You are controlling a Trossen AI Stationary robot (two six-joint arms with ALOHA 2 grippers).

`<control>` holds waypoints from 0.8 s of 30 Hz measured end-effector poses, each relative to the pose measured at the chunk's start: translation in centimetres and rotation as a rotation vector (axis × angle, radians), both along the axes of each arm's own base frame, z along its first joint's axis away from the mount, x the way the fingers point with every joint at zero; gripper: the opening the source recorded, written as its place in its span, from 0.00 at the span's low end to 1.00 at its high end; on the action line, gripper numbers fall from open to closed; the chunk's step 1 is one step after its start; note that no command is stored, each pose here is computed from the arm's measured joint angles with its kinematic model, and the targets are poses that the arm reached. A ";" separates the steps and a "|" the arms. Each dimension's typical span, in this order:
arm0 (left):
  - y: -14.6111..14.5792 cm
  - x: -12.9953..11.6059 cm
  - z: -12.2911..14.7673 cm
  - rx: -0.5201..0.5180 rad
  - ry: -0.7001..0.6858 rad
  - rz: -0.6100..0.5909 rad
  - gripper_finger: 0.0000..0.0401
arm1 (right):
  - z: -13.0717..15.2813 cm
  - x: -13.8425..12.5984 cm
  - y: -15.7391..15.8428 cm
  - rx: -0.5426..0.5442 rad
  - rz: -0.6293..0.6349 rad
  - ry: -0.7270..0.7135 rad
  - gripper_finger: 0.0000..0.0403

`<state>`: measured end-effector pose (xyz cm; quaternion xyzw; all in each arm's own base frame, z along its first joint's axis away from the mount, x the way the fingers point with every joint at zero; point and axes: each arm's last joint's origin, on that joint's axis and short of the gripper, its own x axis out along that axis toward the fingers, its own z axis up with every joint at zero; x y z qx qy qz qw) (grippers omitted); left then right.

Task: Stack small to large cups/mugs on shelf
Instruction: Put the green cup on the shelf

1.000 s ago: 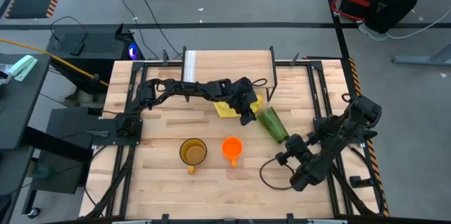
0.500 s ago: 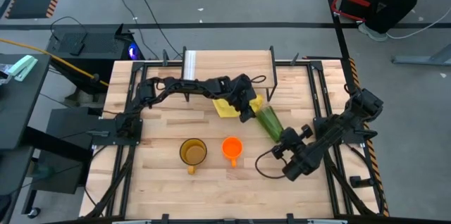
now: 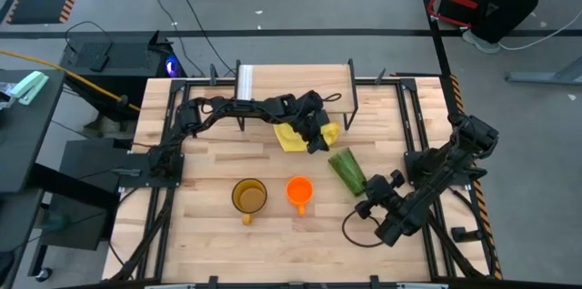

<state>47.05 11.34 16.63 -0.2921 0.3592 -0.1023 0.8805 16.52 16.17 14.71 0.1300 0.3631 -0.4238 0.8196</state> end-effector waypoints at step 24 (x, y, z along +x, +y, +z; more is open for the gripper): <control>-3.3 0.6 -0.1 -0.014 0.007 -0.081 0.27 | -0.3 0.8 1.0 0.028 0.100 -0.053 0.00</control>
